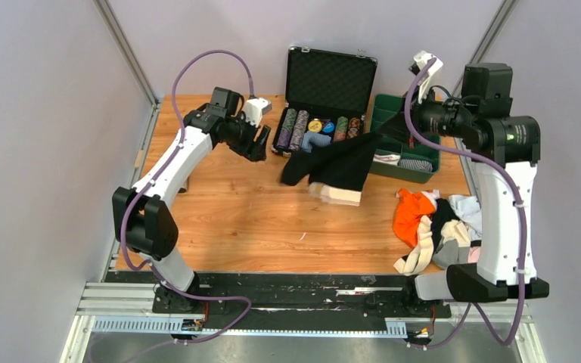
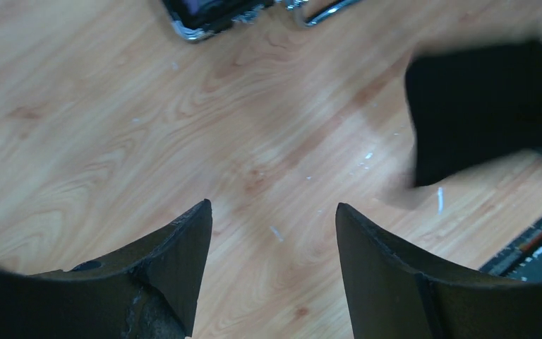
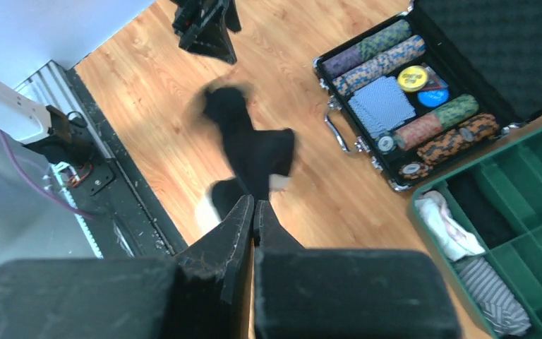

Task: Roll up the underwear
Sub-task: Move the underwear to the center of the board.

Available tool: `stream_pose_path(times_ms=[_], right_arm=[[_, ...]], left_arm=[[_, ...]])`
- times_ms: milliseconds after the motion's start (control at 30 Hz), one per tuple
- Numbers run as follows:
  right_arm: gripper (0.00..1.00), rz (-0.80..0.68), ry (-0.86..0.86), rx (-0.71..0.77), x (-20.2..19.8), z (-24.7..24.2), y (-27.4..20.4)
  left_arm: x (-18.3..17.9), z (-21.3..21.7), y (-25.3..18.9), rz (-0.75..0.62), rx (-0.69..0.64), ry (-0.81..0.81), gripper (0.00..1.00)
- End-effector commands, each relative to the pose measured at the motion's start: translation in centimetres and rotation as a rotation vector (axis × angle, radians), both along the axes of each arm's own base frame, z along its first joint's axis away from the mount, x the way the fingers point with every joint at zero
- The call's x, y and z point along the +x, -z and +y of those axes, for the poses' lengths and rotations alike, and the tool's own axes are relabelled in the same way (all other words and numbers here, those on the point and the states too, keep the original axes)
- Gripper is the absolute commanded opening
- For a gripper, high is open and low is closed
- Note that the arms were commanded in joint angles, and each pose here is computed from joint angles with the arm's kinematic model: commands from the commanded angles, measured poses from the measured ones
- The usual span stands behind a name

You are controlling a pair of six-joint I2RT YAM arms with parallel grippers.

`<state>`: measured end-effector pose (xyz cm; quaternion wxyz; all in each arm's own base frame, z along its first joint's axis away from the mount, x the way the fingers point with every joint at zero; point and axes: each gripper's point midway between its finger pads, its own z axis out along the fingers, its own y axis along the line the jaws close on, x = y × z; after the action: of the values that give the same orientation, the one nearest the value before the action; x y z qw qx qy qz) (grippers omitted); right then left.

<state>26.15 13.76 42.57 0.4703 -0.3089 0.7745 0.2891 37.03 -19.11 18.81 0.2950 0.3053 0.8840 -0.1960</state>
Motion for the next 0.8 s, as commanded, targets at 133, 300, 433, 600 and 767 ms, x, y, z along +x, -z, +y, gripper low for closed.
stream_pose_path(times_ms=[133,300,433,600,767], right_arm=[[0.00,0.272,-0.052,0.054,3.9,1.6,9.5],[0.00,0.422,0.056,0.007,7.4,0.8,17.0],[0.00,0.443,0.110,-0.047,9.3,0.1,19.0],[0.00,0.347,-0.014,-0.073,10.4,4.6,17.1],[0.00,0.262,-0.274,-0.153,8.1,12.9,17.6]], left_arm=[[0.7,4.6,-4.6,-0.188,0.077,-0.083,0.73],[-2.0,3.9,-3.6,-0.141,0.031,-0.016,0.73],[-4.1,3.1,-1.8,-0.073,-0.019,0.027,0.72],[-5.2,1.9,-1.6,-0.057,-0.095,0.070,0.71],[-4.5,4.2,-2.1,-0.086,-0.010,-0.004,0.72]])
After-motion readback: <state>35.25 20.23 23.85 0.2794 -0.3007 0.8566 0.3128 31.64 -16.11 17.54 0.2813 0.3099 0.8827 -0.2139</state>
